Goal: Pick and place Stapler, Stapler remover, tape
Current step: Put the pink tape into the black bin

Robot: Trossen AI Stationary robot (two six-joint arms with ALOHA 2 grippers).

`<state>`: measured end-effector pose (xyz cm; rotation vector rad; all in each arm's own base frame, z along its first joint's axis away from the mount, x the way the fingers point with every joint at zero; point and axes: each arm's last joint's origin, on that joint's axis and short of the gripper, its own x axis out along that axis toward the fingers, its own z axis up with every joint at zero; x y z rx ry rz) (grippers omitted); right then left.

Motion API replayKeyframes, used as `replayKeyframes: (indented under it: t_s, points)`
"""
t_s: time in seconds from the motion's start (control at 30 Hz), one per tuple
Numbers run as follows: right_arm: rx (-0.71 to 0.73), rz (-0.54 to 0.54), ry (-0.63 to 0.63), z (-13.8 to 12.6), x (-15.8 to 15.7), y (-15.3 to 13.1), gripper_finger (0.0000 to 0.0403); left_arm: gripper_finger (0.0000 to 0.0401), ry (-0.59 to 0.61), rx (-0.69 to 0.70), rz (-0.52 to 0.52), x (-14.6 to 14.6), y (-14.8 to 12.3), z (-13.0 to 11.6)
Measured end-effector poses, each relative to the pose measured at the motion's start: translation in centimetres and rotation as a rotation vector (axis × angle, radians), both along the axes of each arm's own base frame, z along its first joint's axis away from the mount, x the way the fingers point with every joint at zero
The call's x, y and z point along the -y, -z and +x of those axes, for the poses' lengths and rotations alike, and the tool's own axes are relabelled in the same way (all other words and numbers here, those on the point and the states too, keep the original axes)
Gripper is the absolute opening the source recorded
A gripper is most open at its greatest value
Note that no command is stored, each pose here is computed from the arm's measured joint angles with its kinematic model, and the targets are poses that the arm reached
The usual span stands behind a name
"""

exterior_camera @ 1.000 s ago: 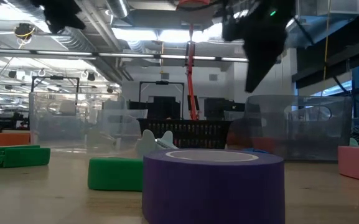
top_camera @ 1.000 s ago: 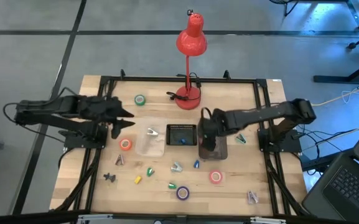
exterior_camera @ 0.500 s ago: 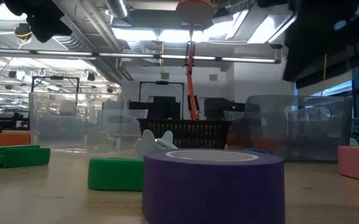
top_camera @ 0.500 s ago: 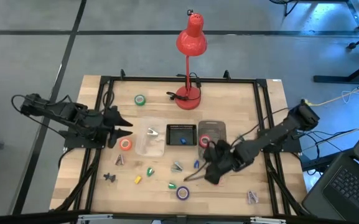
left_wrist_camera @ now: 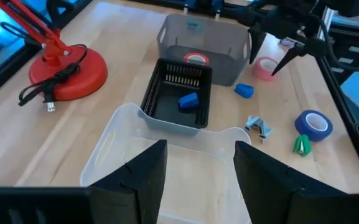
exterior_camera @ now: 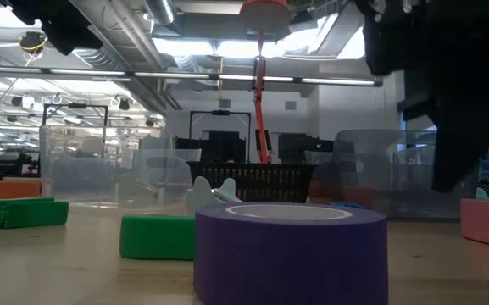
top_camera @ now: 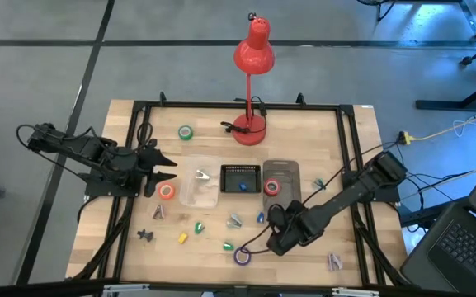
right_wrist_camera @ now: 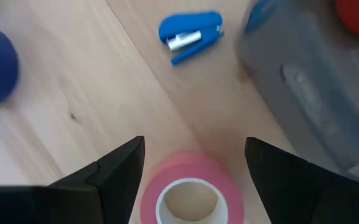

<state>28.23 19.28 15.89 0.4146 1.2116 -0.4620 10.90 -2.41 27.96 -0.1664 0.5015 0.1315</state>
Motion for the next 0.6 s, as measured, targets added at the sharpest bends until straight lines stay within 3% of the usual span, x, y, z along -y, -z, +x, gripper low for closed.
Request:
replayKeyframes:
  t_s: [0.6]
  points:
    - [-0.077,0.129,0.134,-0.61,-0.6,0.16,0.0278,0.0178,0.008,-0.004,0.028,-0.02,0.02,-0.01]
